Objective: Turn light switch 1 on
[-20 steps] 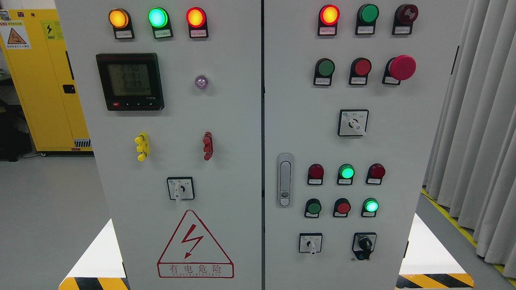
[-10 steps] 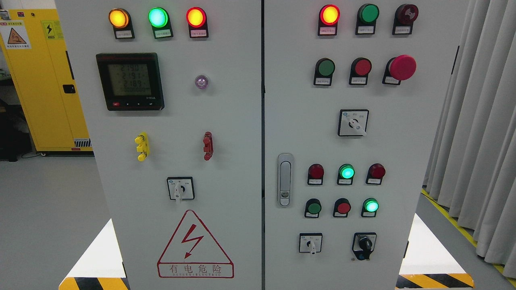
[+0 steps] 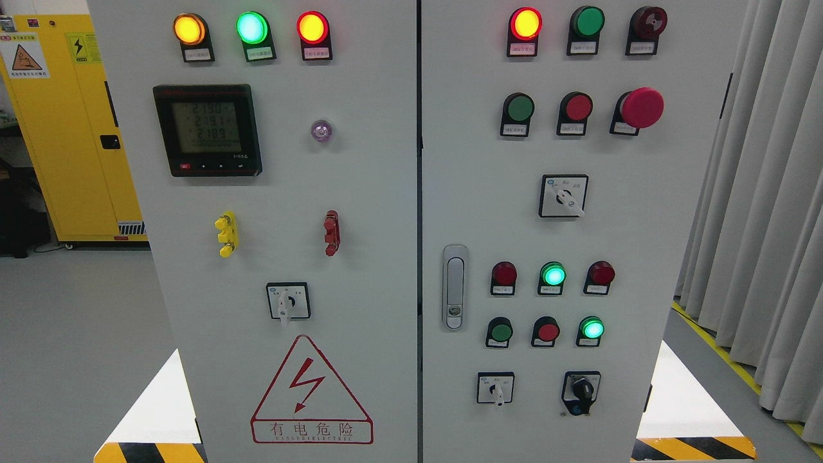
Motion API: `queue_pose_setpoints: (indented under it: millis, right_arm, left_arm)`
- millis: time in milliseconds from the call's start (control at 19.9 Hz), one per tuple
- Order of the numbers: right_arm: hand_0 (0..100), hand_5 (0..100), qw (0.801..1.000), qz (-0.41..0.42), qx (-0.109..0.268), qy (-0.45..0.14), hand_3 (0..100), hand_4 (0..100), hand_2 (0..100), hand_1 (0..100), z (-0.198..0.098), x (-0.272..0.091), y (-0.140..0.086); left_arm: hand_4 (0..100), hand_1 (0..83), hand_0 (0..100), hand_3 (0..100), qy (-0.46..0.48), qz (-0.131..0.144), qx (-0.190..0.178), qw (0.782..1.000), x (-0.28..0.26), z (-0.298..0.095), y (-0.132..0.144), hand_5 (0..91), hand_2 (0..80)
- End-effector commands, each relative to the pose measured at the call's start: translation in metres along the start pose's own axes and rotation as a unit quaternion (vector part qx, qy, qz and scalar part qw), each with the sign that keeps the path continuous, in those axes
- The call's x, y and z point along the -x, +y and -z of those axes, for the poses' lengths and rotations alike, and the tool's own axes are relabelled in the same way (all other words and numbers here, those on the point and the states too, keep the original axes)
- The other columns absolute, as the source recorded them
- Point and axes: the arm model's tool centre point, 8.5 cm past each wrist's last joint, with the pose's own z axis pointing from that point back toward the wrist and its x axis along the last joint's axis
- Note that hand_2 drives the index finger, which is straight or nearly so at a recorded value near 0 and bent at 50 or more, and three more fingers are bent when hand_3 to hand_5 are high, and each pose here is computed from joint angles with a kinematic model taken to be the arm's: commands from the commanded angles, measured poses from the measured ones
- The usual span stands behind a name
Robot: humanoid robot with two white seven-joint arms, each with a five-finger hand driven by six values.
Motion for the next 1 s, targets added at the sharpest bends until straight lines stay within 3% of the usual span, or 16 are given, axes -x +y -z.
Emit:
queue_pose_setpoints:
  millis: [0, 201, 501, 952]
  right_arm:
    - [0, 0, 1.000, 0.014, 0.004, 0.004, 0, 0, 4, 50, 0.000, 0.001, -0.001]
    - [0, 0, 1.000, 0.014, 0.004, 0.004, 0, 0, 4, 50, 0.000, 0.002, -0.001]
    - [0, 0, 1.000, 0.014, 0.004, 0.004, 0, 0, 4, 50, 0.000, 0.001, -0.001]
    - [0, 0, 1.000, 0.014, 0.003, 0.004, 0, 0, 4, 50, 0.000, 0.001, -0.001]
  left_arm:
    - [86, 50.5, 17, 84, -0.134, -0.018, 0.014, 0.991, -0.093, 0.015, -0.010, 84.0, 57.0]
    - [86, 51.2, 17, 84, -0.156, -0.027, 0.014, 0.987, -0.106, 0.021, -0.015, 84.1, 57.3]
    - [86, 52.1, 16, 86, -0.193, -0.068, 0.000, 0.979, -0.134, 0.049, -0.034, 83.7, 59.0]
    - [83, 52.7, 15, 85, -0.226, -0.090, 0.004, 0.970, -0.165, 0.059, -0.050, 81.8, 61.0]
